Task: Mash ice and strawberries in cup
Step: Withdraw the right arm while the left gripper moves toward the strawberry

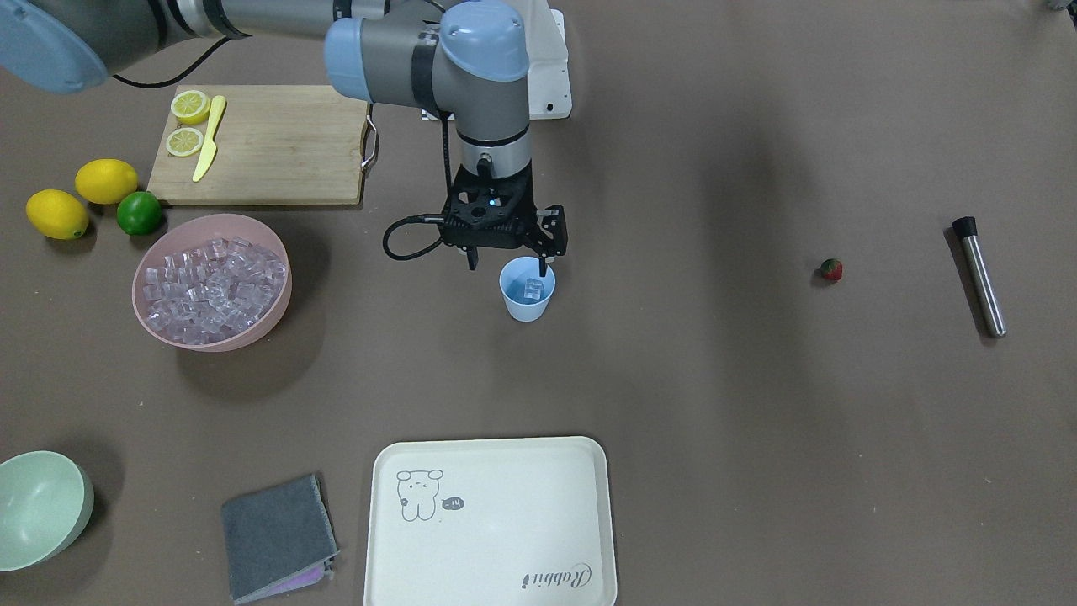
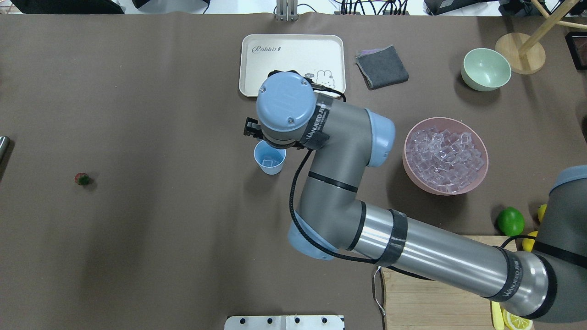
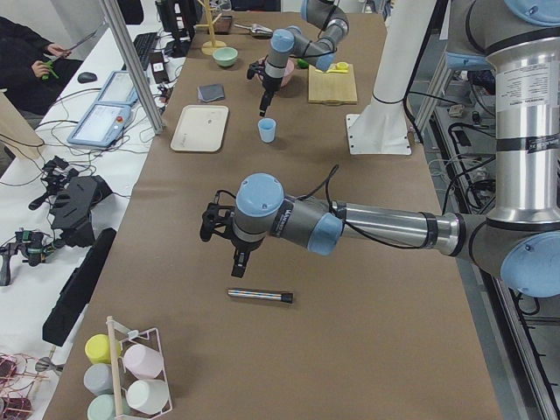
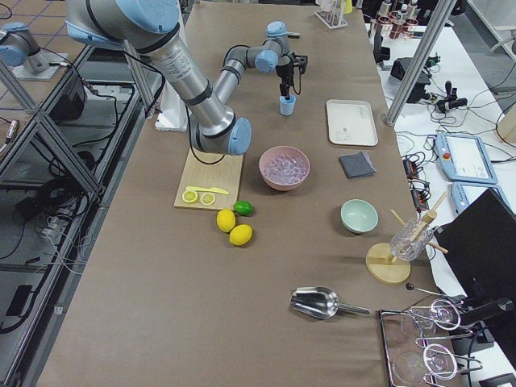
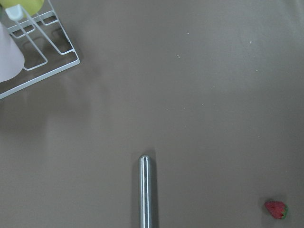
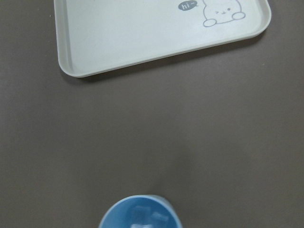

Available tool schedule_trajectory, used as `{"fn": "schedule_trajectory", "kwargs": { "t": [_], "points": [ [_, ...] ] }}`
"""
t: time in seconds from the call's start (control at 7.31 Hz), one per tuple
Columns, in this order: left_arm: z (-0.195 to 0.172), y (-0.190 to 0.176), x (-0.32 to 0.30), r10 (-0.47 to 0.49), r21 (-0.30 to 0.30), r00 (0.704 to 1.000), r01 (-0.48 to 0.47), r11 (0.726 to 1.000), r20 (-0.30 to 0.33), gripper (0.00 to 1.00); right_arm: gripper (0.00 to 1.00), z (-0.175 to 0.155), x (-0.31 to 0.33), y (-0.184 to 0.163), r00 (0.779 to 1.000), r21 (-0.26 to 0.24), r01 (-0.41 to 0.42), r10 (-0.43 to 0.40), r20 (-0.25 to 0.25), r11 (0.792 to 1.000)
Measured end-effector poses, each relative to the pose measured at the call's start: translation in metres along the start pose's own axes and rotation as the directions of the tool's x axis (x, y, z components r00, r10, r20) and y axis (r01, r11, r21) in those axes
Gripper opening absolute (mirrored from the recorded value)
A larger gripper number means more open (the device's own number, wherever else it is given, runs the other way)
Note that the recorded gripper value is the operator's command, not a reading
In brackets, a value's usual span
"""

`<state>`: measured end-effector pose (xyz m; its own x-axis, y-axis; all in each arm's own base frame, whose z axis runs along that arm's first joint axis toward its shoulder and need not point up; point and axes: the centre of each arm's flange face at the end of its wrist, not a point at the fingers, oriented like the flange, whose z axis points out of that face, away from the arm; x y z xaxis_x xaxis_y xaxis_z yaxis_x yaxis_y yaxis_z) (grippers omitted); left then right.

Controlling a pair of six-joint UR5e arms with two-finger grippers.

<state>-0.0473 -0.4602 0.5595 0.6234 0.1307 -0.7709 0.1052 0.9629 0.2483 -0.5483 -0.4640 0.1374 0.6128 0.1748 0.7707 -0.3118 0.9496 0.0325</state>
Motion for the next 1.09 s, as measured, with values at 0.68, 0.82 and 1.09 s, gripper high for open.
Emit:
{"fn": "schedule_trajectory", "kwargs": {
  "t": [0.68,0.82,1.09],
  "points": [
    [0.099,0.005,0.117,0.089,-0.111,0.994,-0.097,0.989,-0.070,0.98,0.98,-0.058,0.224,-0.106,0.986,-0.088,0.169,-0.169,0.004,0.982],
    [0.127,0.008,0.142,0.066,-0.136,0.996,-0.073,0.988,-0.054,0.98,0.98,-0.066,0.267,-0.122,0.981,-0.099,0.193,-0.194,-0.005,0.976],
    [0.187,0.017,0.184,0.034,-0.159,0.999,-0.036,0.987,-0.015,0.97,0.98,-0.081,0.352,-0.147,0.962,-0.129,0.269,-0.273,-0.014,0.954]
  ]
}}
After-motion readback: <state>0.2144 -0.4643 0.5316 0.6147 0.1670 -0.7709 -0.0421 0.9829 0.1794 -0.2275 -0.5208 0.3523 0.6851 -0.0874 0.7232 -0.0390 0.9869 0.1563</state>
